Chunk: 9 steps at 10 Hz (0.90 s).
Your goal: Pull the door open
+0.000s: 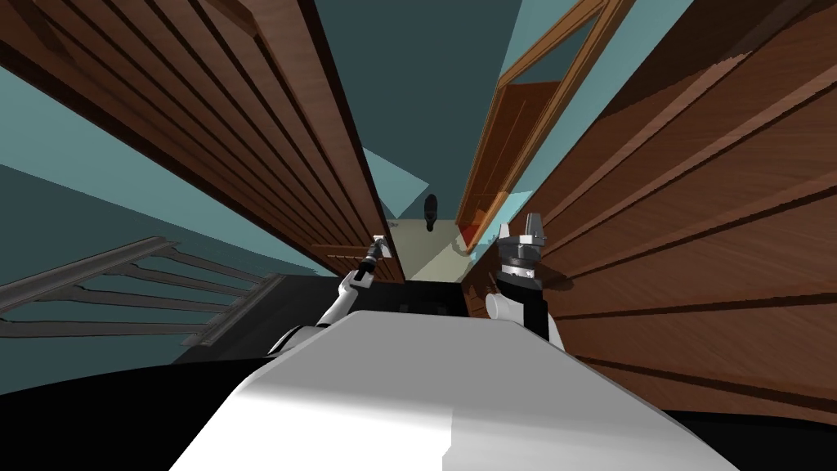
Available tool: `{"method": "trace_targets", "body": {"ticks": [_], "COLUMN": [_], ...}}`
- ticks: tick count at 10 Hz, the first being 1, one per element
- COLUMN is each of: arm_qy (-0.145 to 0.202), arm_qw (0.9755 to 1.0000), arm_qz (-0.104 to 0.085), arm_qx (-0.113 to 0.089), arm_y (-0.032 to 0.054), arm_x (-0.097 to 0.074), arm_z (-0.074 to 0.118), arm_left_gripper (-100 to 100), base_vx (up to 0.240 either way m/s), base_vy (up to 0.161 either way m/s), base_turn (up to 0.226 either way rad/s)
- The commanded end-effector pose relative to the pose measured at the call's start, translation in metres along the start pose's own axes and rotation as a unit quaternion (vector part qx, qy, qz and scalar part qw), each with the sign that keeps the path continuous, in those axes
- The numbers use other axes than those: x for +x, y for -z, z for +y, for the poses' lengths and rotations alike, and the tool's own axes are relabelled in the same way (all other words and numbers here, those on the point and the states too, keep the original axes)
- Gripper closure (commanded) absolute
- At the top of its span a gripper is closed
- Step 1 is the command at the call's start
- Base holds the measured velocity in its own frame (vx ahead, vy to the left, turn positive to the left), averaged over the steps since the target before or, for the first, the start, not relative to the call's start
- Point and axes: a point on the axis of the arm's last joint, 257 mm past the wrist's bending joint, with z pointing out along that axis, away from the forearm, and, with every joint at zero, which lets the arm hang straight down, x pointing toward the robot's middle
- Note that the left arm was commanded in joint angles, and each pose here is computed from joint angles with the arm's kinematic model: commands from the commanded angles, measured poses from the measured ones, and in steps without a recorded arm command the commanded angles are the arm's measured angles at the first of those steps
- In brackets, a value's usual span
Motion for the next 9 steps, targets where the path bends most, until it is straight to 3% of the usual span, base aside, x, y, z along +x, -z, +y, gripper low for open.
{"method": "trace_targets", "body": {"ticks": [1,7,9], "arm_qy": [0.000,0.003,0.004], "arm_qw": [1.0000,0.9988,0.9986], "arm_qz": [0.008,0.049,0.053], "arm_qx": [-0.003,-0.002,-0.005], "arm_y": [0.0061,0.0240,0.0253], "arm_x": [0.001,0.008,0.013], "arm_z": [0.003,0.002,0.005], "arm_left_gripper": [100,100,100], "base_vx": [-0.170,-0.198,-0.137], "base_vy": [0.090,0.107,0.062], "base_turn": [-0.144,-0.104,-0.055]}}
